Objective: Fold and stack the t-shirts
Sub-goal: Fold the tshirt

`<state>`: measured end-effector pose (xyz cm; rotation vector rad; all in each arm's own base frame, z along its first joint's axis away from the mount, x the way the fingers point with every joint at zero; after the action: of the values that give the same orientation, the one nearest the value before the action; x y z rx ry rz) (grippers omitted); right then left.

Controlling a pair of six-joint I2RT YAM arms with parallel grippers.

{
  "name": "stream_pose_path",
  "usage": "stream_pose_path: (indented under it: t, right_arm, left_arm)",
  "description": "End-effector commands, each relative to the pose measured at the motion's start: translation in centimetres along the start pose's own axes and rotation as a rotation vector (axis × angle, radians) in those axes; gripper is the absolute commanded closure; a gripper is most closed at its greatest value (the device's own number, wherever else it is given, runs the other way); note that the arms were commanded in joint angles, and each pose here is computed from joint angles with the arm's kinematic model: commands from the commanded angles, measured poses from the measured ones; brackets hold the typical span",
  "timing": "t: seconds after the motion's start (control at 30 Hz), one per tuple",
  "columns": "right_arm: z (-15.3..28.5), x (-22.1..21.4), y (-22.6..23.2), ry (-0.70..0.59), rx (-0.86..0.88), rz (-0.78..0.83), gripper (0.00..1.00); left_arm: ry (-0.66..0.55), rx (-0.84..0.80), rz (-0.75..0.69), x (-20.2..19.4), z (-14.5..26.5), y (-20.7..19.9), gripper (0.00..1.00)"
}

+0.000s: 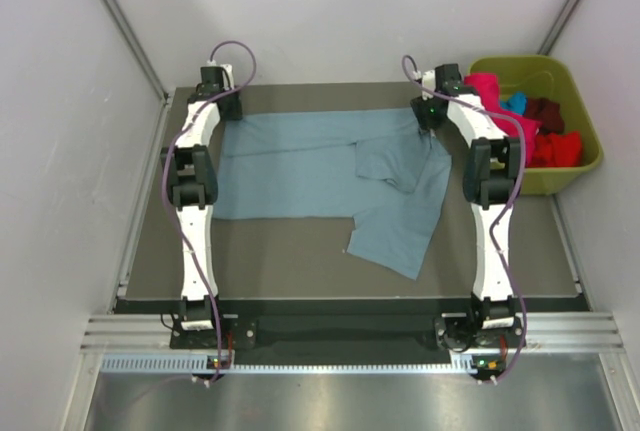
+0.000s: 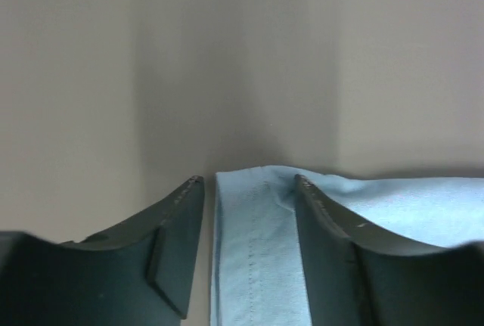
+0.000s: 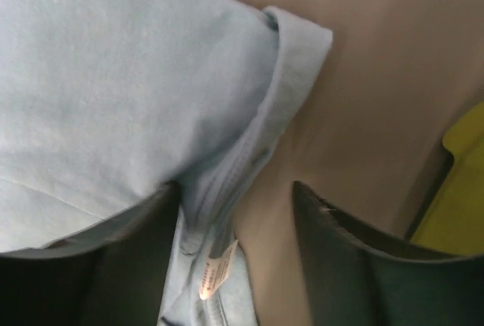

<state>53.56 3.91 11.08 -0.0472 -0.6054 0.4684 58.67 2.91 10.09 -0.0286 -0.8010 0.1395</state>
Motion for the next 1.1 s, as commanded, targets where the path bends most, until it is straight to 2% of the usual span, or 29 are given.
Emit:
stream_pose_path:
  t: [0.0,0.1,0.2,0.37,0.4,0.43,0.47,0.53,0.57,0.63,0.67,0.8,0.9,1.07]
  right_arm:
    - [2.0,0.6,0.8,-0.014,-0.008,0.029,0.36]
    - [5.5,1.8,0.1,-0.067,-0.037,0.026,0.27]
    - [11.7,3.7,-0.1,-0.182,-0.049,0.011,0.25]
    - [17.3,3.0,1.4,-0.241,0.01,0.036,0.25]
    - [17.1,1.4,2.2,-0.206,0.04,0.067,0.24]
    - [19.3,1.1,2.6,-0.239,0.04,0.09,0.24]
    - [18.5,-1.3,3.8,-0.191,0.105,0.112,0.24]
    - [20.1,-2.8,4.8,-0.214,0.129,0.191,0.26]
    - [19.2,-5.2,5.7,-0.163,0.165,0.203,0.27]
    - [19.8,-6.6,6.5,-0.172,0.178,0.243,0.3]
    - [19.3,-8.2,7.4,-0.146,0.226,0.249,0.32]
    - [19.7,-11.7,10.8,-0.077,0.347,0.396,0.36]
    - [20.9,-14.1,13.4,-0.043,0.442,0.534,0.39]
    - [24.7,-17.3,16.7,-0.102,0.546,0.758,0.39]
  left_arm:
    - [-0.022,0.071,-0.034,1.2,2.1,0.4,0.43]
    - [-0.053,0.1,-0.038,2.8,4.7,0.5,0.42]
    - [-0.119,0.104,-0.042,5.4,9.3,0.2,0.43]
    - [-0.105,0.14,-0.037,5.2,14.1,0.6,0.43]
    - [-0.084,0.146,-0.024,4.4,15.5,0.7,0.43]
    - [-0.052,0.139,-0.014,3.5,16.1,0.7,0.43]
    - [0.022,0.124,-0.006,1.0,15.9,0.8,0.44]
    - [0.052,0.062,0.004,-0.4,17.9,0.5,0.46]
    - [0.13,0.055,0.04,-2.9,17.8,0.4,0.46]
    - [0.174,-0.008,0.076,-4.1,19.2,-0.1,0.5]
    - [0.233,-0.044,0.084,-5.7,19.5,-0.3,0.51]
    - [0.212,-0.087,0.07,-7.0,21.8,-0.5,0.51]
    - [0.21,-0.04,0.041,-7.4,22.5,0.1,0.51]
    - [0.204,0.004,-0.012,-7.5,23.5,0.7,0.51]
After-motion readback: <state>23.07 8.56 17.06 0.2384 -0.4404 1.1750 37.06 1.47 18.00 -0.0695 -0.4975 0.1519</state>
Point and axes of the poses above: each gripper's point midway between its finger pads, its own z axis back along the fingers, its own y axis along the line the jaws close on, x = y × z, the point moved 9 cm from there along z, back along the fingers, and after that the axes turned 6 degrees about z, right-handed, at the moved point
